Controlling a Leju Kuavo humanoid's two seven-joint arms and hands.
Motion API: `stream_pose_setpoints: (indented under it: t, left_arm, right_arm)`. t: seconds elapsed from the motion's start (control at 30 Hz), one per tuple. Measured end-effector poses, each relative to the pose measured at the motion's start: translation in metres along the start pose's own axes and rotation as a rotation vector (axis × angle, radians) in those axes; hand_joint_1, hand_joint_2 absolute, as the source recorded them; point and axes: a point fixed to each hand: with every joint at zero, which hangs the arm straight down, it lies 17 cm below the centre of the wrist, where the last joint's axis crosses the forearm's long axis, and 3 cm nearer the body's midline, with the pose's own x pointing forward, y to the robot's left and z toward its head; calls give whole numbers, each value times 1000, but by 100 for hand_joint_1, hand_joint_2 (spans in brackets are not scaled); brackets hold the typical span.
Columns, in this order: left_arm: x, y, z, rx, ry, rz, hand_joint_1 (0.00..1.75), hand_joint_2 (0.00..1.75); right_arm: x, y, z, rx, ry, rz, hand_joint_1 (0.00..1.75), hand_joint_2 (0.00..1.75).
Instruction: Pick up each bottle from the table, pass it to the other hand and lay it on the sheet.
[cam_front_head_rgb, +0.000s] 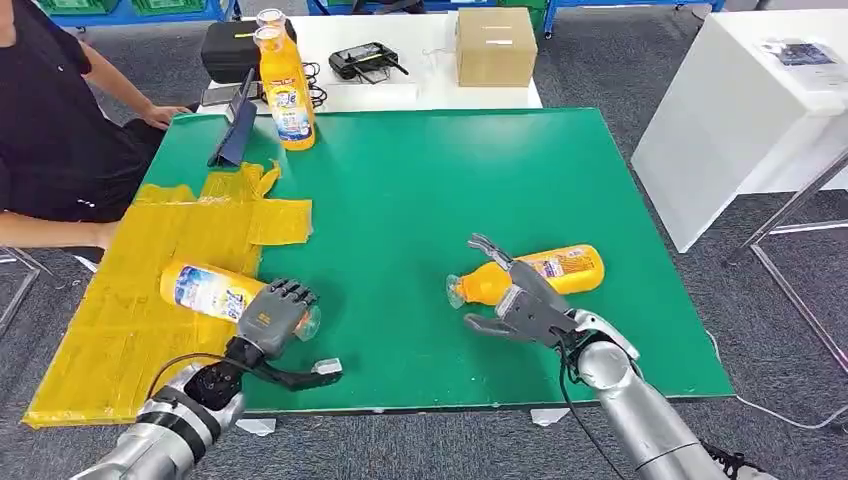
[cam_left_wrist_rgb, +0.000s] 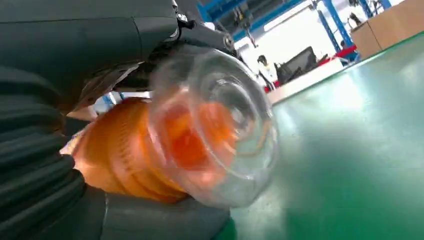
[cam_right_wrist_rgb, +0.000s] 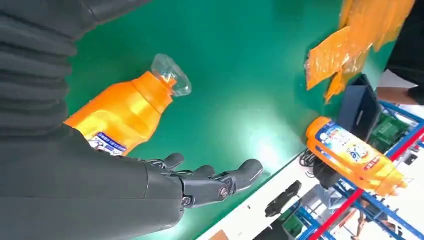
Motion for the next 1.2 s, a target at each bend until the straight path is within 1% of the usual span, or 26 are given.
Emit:
stream_pose_setpoints:
  t: [0.43,0.53,0.67,0.77,0.8,0.87,0.9,0.97,1.0,1.03,1.07,1.13,1.2]
  left_arm:
    - [-8,1,-2,-8,22,61,0,175]
    - [-4,3,-1,7,6,114,0,175]
    - [2,19,1,58,-7,208,0,175]
    - [5,36,3,117,-3,289,0,175]
    - [7,44,4,147,-7,337,0,175]
    - [12,74,2,250,-32,527,0,175]
    - [13,92,0,304,-50,671,0,0]
    - [14,131,1,406,-112,1014,0,0]
    - [11,149,2,453,-144,1139,0,0]
    - [8,162,4,484,-164,1215,0,0]
    - [6,177,7,518,-192,1287,0,0]
    - [-2,206,19,607,-243,1396,0,0]
    - [-7,226,32,676,-278,1446,0,0]
  right_arm:
    - [-6,-3,1,-11,16,10,0,175]
    - [-10,-9,1,-37,24,81,0,175]
    - [-15,-19,5,-80,27,152,0,175]
    - [-22,-22,11,-92,36,177,0,175]
    - [-26,-24,16,-90,45,185,0,175]
    - [-39,-31,28,-72,66,207,0,175]
    - [-48,-39,37,-64,89,227,0,175]
    - [-66,-56,51,-51,132,269,0,175]
    - [-73,-62,56,-47,150,291,0,0]
    - [-79,-70,60,-46,165,311,0,0]
    - [-85,-78,62,-47,177,329,0,175]
    - [-93,-92,62,-62,204,359,0,175]
    - [-99,-105,58,-70,232,392,0,175]
